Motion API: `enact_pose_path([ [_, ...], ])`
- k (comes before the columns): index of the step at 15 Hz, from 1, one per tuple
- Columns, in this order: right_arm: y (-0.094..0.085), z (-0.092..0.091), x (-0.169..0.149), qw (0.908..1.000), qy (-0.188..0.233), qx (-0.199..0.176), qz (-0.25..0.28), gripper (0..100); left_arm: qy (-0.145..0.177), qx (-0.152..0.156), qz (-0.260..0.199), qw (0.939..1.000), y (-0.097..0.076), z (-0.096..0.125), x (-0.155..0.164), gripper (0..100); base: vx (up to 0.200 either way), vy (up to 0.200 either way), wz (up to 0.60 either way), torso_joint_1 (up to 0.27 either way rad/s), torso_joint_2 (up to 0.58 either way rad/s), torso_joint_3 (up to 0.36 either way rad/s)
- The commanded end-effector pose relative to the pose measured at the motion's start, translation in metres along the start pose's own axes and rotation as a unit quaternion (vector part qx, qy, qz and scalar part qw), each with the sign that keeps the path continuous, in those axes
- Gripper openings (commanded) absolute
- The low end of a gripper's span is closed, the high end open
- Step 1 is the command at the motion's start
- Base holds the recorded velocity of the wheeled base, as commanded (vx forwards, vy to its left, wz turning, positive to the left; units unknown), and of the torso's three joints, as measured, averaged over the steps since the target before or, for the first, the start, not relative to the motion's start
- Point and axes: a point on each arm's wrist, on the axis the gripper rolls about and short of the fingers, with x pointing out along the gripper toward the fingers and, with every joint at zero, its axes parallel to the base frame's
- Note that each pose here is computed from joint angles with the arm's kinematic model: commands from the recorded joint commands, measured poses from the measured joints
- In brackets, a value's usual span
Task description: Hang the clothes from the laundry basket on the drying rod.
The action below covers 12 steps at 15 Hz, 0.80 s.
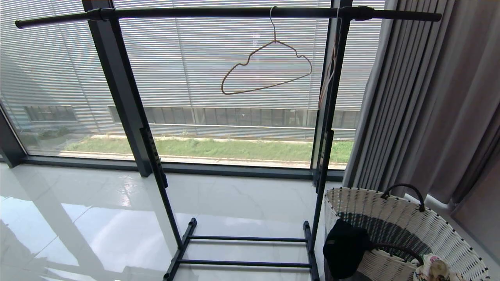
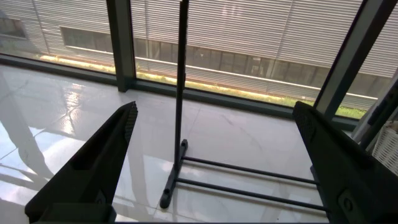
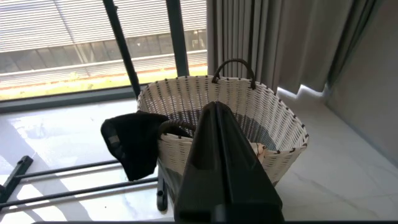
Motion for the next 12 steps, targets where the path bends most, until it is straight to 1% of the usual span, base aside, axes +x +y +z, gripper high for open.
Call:
enact_pose_path([
  [1, 0.0000, -0.0001, 0.0001, 1.0000, 0.002, -0.001, 0.001, 0, -0.001, -0.001, 0.000, 1.0000, 0.0000, 0.0002, 0.0000, 100, 0.000, 0.000, 0.00, 0.000, 0.00, 0.000],
  [4, -0.0002, 0.0002, 0.0000, 1.0000, -0.001, 0.005, -0.005, 0, 0.000, 0.002, 0.000, 1.0000, 0.0000, 0.0000, 0.0000, 100, 0.000, 0.000, 0.00, 0.000, 0.00, 0.000],
  [5, -0.0003, 0.0004, 0.0001, 0.9999, -0.002, 0.005, -0.009, 100, -0.001, 0.002, 0.000, 1.0000, 0.0000, 0.0002, 0.0000, 100, 0.000, 0.000, 0.00, 0.000, 0.00, 0.000],
  [10, -0.0006, 0.0002, 0.0000, 0.9999, -0.003, 0.002, -0.013, 100, -0.001, 0.000, 0.000, 1.0000, 0.0000, 0.0002, 0.0000, 100, 0.000, 0.000, 0.00, 0.000, 0.00, 0.000],
  [12, 0.0006, -0.0004, 0.0000, 0.9999, 0.004, 0.005, 0.014, 100, -0.001, 0.000, 0.000, 1.0000, 0.0000, 0.0002, 0.0000, 100, 0.000, 0.000, 0.00, 0.000, 0.00, 0.000],
])
